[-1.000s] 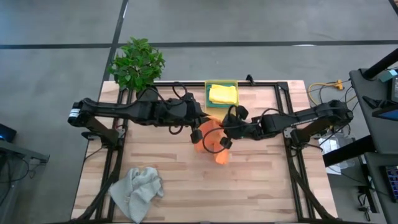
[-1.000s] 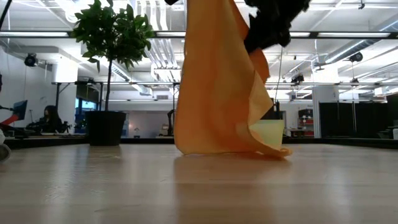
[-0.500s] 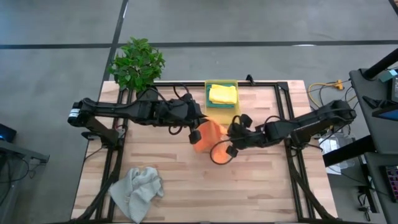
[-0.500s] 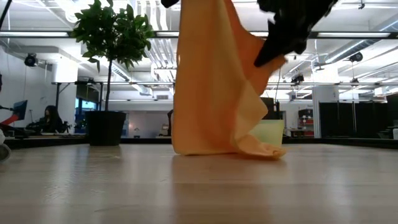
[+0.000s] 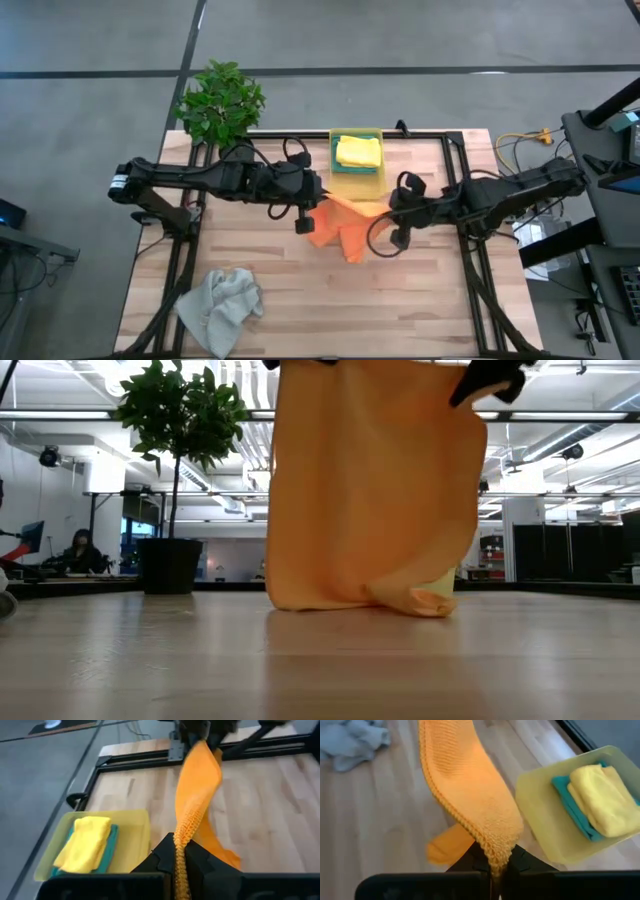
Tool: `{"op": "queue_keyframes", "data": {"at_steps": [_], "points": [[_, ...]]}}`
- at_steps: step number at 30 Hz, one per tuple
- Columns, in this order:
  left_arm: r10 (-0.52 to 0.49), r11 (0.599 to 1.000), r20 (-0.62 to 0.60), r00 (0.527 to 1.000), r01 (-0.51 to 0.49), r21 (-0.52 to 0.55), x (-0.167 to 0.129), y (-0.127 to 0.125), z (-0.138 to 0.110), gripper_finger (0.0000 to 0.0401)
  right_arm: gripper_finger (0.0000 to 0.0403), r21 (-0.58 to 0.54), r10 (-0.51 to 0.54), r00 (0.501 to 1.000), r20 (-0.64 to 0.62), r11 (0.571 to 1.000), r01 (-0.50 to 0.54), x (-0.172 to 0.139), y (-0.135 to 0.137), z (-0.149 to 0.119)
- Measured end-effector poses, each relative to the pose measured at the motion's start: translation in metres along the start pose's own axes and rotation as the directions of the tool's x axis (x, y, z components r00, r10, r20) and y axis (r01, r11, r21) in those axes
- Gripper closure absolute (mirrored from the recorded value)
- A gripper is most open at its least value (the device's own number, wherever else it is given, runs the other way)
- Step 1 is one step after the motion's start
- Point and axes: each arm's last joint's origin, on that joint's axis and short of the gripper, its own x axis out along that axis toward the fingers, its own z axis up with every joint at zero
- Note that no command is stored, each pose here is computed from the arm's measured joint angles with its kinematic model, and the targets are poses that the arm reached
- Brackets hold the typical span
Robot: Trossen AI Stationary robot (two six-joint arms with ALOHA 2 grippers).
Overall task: Fold microfiber towels
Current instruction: Fold the orange microfiber towel
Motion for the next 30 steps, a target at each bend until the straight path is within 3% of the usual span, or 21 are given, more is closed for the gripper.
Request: {"op": "queue_keyframes", "data": {"at_steps": [9,18,25,30], "points": [[-0.142,0.989,-0.08,0.987,0.145,0.029,-0.014,-0.011,-0.008,0.0401,0.0395,-0.015,0.109,0.992,0.057,0.994,-0.108,-0.036,0.01,0.007],[-0.272,0.957,-0.133,0.953,0.282,0.068,-0.028,-0.046,-0.013,0.0401,0.0395,-0.018,0.213,0.977,-0.002,0.977,-0.213,-0.043,0.029,-0.019],[-0.356,0.932,-0.04,0.934,0.352,-0.088,-0.039,-0.092,-0.01,0.0401,0.0394,-0.02,0.337,0.941,-0.032,0.941,-0.338,-0.06,0.043,-0.038],[-0.389,0.896,0.058,0.919,0.392,-0.21,-0.045,-0.132,-0.009,0.0401,0.0394,-0.065,0.477,0.879,-0.023,0.876,-0.477,-0.083,0.063,-0.045]]}}
